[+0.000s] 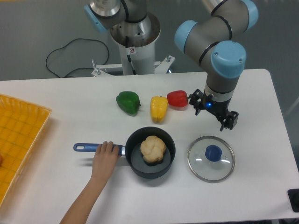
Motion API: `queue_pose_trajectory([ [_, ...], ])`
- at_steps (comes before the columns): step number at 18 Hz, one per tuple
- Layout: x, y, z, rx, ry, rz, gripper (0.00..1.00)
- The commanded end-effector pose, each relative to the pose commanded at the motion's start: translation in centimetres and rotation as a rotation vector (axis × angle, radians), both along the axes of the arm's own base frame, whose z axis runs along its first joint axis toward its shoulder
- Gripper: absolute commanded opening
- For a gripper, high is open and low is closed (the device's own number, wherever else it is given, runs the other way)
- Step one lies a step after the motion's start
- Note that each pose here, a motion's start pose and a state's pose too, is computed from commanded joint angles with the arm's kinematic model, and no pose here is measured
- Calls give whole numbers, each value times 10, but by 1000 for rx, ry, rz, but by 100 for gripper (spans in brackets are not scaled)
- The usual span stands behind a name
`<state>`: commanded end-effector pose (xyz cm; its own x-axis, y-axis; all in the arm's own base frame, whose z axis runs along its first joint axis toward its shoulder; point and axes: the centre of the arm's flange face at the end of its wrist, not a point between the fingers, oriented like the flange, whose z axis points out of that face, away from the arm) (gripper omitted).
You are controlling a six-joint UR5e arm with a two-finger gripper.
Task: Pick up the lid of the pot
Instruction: 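Move the gripper down toward the glass lid's blue knob, then lower the open gripper around the blue knob of the glass lid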
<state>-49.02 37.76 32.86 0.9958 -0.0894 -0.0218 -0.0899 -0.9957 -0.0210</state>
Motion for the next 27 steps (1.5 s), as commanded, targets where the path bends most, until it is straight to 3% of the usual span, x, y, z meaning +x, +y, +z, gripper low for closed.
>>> queue_pose_trajectory([
  [3,3,2,-8,3,-17,234,100],
  [4,6,3,-13,1,-27,267,100],
  [11,-11,19,-30,54,47,351,100],
  [18,-57,38,-49,49,57,310,100],
  [27,-70,40,-59,-18,57,284,100],
])
